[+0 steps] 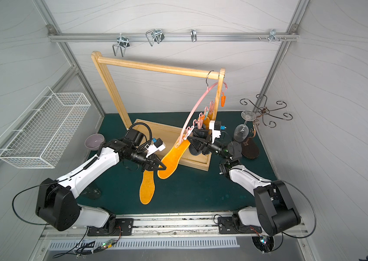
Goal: Take the shoe insoles off the hanger
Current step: Open the clamp at the hanger.
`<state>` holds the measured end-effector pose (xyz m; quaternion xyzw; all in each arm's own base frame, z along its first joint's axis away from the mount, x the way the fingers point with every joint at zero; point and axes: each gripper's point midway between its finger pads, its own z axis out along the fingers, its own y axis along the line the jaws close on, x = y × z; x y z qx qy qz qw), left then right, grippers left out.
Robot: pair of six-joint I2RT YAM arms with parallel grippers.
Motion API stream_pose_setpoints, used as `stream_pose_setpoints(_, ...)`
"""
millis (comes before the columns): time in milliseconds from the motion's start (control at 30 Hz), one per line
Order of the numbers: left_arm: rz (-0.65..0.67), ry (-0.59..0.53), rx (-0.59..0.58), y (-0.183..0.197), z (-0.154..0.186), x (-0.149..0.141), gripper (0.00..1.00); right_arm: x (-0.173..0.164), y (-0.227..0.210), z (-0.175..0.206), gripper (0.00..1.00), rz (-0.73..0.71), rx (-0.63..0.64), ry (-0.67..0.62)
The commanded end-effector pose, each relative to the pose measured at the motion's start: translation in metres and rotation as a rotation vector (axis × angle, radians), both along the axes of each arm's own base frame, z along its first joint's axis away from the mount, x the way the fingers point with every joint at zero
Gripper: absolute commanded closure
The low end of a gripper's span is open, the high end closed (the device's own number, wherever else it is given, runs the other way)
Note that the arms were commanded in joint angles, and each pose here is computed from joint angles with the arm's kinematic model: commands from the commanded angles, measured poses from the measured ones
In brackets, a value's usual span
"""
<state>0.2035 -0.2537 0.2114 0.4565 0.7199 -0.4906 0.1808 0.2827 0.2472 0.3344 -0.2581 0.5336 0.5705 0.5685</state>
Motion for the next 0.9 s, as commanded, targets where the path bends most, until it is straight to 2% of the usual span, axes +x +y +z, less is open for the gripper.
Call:
stream_pose_setpoints(0,-0.026,-0.016,-0.005,-0.001,-0.002,-0.004,1.00,0.000,0.001,0.016,0.27,0.023,0.025,-0.025)
stream_pose_setpoints(233,-0.027,-0.019,0.001,0.000,-0.004,-0.003,1.00,0.015,0.004,0.023,0.29,0.027,0.062,0.037)
stream_pose_setpoints(500,-0.024,-0.028,0.020,0.001,-0.007,-0.003,1.00,0.020,0.005,0.027,0.67,0.023,0.073,0.040)
stream_pose_setpoints(700,-0.015,-0.039,0.044,0.004,-0.011,-0.003,1.00,0.020,0.004,0.024,0.77,0.018,0.073,0.051)
stream_pose_setpoints(767,-0.014,-0.047,0.052,0.006,-0.012,-0.004,1.00,0.021,0.004,0.023,0.76,0.013,0.076,0.055)
stream_pose_setpoints(867,-0.011,-0.050,0.058,0.009,-0.014,-0.005,1.00,0.021,0.002,0.021,0.61,0.006,0.084,0.078)
